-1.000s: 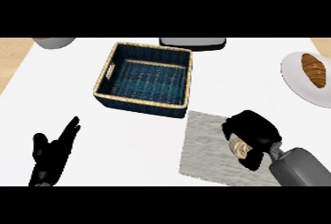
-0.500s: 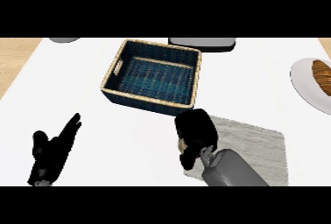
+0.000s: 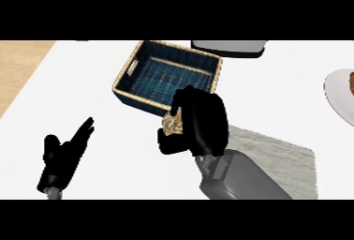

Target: Pick the cupcake from the placemat and place it in the basket

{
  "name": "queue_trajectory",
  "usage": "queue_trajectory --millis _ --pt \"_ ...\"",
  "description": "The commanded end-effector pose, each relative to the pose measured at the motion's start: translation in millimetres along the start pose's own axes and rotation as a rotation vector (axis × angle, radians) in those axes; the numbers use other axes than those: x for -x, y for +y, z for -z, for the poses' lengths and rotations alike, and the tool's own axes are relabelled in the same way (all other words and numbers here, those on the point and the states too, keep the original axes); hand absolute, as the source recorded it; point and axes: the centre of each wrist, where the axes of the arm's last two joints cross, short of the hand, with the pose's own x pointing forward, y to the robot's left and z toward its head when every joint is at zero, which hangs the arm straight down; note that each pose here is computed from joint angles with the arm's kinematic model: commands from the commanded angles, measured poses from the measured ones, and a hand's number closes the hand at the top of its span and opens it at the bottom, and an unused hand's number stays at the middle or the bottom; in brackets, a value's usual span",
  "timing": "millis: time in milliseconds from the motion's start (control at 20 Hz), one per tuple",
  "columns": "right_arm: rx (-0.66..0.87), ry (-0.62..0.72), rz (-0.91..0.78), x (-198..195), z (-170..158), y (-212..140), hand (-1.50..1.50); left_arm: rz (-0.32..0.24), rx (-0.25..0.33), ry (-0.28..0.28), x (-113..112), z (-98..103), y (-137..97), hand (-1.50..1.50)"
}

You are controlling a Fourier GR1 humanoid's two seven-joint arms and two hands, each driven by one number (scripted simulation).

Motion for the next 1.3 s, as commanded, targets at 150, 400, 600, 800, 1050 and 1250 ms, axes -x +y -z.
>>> queue_trajectory --millis 150,400,600,800,1050,1250 --pt "0.301 0.052 0.279 -56.3 3.1 -55.6 1.5 0.01 0.034 0.12 18.5 1.5 -9.2 0.0" --pt "0.412 0.116 0.286 -83.8 15.0 -79.2 1.5 0.014 0.034 0.141 18.2 4.5 -12.0 0.0" --pt "0.495 0.164 0.324 -105.5 30.1 -109.5 1.5 0.004 0.024 0.127 12.5 5.9 -11.3 0.0" --pt "0.518 0.222 0.33 -124.4 38.5 -125.4 1.5 0.003 0.023 0.149 21.3 3.5 -11.9 0.0" --pt "0.532 0.284 0.319 -145.3 56.7 -143.9 1.5 0.005 0.027 0.144 15.5 2.7 -18.5 0.0" --pt "0.528 0.326 0.265 -155.4 71.6 -145.2 1.5 -0.003 0.017 0.15 26.1 -2.6 -15.6 0.0"
